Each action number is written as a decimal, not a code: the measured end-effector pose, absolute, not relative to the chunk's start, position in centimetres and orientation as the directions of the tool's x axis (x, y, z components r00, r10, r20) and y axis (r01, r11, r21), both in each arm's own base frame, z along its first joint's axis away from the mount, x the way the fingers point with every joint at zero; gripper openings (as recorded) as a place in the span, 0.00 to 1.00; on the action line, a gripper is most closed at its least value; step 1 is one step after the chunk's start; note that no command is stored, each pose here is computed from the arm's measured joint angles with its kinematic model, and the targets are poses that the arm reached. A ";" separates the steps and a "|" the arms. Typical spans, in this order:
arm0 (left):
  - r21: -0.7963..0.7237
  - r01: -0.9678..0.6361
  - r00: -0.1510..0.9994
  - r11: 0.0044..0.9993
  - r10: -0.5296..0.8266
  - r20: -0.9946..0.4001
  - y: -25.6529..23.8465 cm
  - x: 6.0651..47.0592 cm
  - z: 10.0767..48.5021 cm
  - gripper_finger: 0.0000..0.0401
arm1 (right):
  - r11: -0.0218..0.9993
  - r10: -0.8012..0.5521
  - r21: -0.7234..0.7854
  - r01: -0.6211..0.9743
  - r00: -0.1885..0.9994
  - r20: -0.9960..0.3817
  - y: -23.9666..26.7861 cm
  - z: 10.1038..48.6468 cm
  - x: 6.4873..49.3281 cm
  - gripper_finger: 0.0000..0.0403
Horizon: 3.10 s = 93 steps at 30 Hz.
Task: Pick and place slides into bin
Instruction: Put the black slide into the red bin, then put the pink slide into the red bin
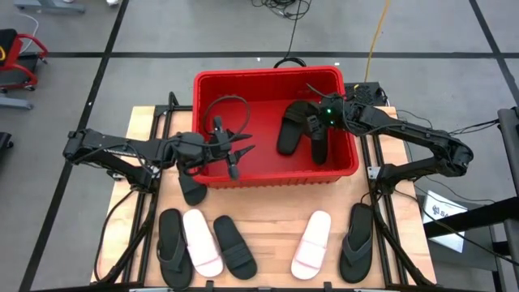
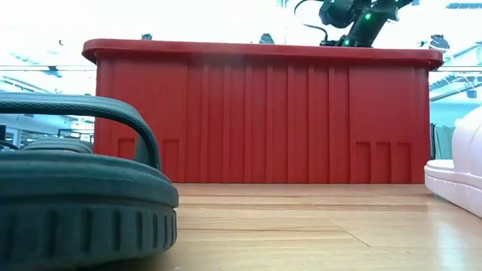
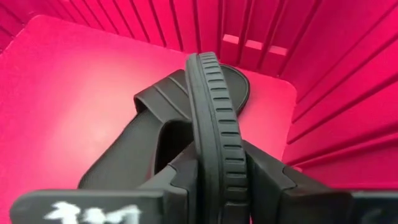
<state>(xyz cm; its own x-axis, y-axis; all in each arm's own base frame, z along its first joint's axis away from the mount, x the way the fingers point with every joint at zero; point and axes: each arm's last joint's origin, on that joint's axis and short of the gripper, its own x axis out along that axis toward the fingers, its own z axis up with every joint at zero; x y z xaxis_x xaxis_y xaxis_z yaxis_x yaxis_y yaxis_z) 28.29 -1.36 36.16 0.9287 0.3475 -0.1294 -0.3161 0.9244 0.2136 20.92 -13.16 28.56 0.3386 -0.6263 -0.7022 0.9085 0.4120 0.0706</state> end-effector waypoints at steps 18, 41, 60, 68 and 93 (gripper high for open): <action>0.231 -0.316 0.918 0.920 0.358 -0.172 -1.0 28.2 35.7 0.36 | 0.467 -0.672 0.063 0.882 0.401 -0.622 -13.5 29.5 21.5 0.49; 0.057 -0.472 0.855 0.880 0.472 -0.213 1.2 23.2 38.6 0.36 | 0.845 -0.523 -0.072 0.530 0.792 -0.316 -7.3 36.5 17.3 0.03; 0.212 -0.397 0.720 0.893 0.446 -0.531 10.4 34.1 43.7 0.36 | 0.856 -0.517 -0.175 0.487 0.787 -0.336 -5.8 37.1 13.5 0.00; 0.254 -0.198 0.728 0.947 0.315 -0.609 14.2 40.3 40.1 0.36 | 0.856 -0.513 -0.161 0.491 0.773 -0.373 -5.5 36.8 12.9 0.00; 0.046 -0.234 0.538 0.971 0.169 -0.826 2.7 34.2 42.9 0.36 | 0.995 0.059 -0.027 -0.092 0.809 -0.585 -3.1 34.7 11.2 0.00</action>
<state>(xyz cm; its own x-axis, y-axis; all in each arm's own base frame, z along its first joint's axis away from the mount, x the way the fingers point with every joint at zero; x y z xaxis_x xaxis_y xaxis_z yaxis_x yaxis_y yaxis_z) 34.17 2.72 42.88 0.5381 0.1690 -0.8258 -0.2344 0.9711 0.0460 11.16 -3.08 34.66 0.8092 0.0591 -0.5846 -0.0920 0.9954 -0.0267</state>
